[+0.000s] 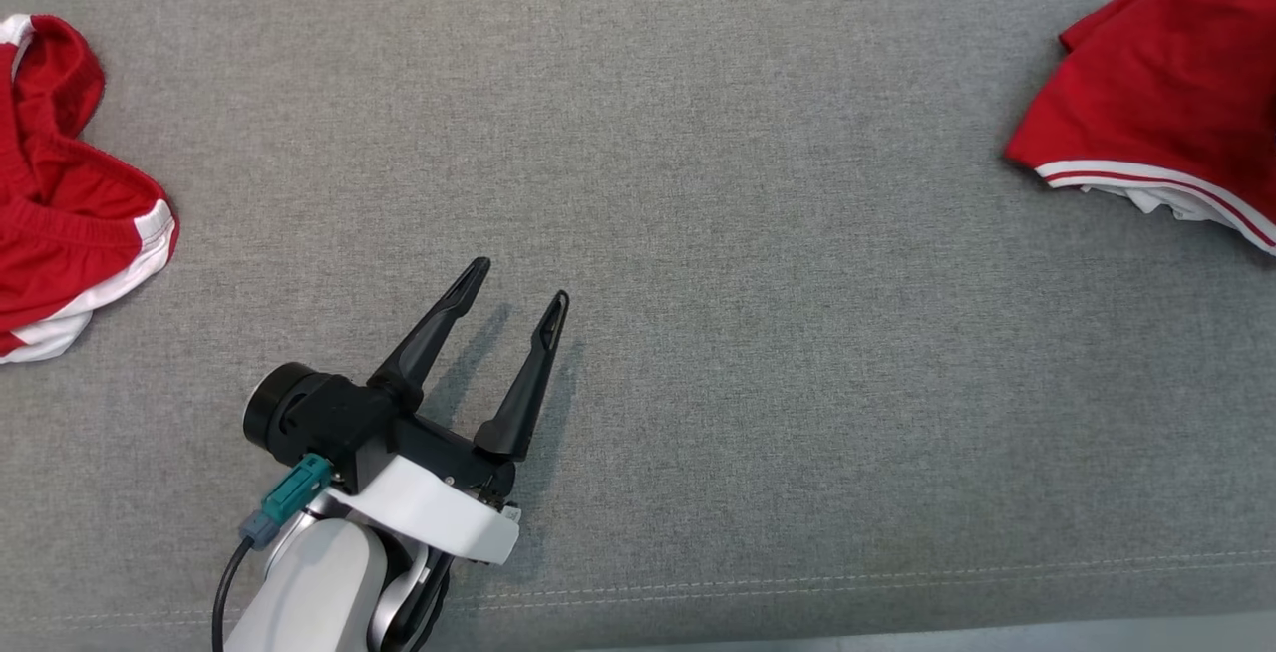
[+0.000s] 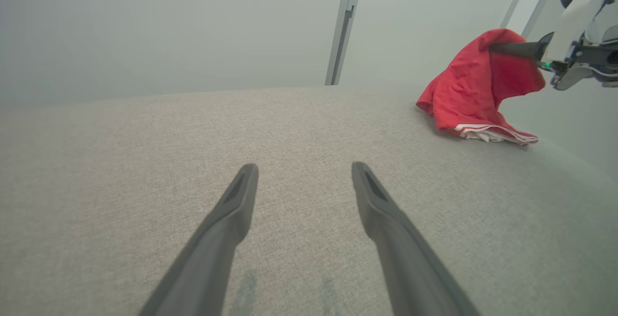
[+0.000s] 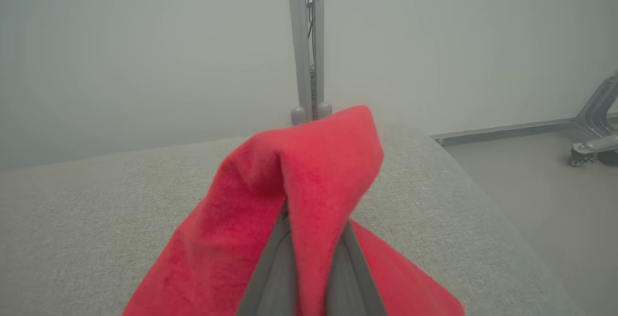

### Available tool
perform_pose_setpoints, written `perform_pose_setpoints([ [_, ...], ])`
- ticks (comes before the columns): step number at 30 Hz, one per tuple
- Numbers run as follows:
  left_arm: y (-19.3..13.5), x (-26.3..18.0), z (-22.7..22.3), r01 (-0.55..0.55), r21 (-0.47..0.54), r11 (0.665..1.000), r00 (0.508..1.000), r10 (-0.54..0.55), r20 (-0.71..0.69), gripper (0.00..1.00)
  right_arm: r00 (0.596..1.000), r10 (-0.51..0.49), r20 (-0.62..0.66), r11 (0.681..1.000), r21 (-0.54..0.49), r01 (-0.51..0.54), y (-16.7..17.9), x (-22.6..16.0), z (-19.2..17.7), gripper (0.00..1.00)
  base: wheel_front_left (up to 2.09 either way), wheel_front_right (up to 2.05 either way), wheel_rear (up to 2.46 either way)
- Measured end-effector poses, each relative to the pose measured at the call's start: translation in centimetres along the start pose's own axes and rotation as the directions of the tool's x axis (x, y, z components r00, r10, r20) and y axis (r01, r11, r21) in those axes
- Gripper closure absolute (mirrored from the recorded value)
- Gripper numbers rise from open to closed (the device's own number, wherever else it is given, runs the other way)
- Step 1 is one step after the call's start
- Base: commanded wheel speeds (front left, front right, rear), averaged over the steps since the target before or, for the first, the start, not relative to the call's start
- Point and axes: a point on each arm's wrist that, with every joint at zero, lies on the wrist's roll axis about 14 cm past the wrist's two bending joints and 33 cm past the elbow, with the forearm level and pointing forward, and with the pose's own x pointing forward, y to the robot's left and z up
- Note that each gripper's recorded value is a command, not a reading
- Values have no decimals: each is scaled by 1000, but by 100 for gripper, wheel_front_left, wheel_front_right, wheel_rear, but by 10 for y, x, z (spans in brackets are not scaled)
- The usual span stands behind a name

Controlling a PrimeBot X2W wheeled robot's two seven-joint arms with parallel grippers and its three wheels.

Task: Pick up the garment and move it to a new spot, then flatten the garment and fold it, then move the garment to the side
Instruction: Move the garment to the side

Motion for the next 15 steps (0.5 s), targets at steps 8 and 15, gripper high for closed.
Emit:
perform_pose_setpoints([
  [8,4,-3,-4,-10,-2,1000,1000,10,-10,0,990,-134,-43,991,2,134,-43,2,-9,100,0,0,0],
  [15,4,-5,-8,-11,-5,1000,1000,11,-20,0,980,-199,-27,980,-14,199,-72,4,-1,100,0,0,0],
])
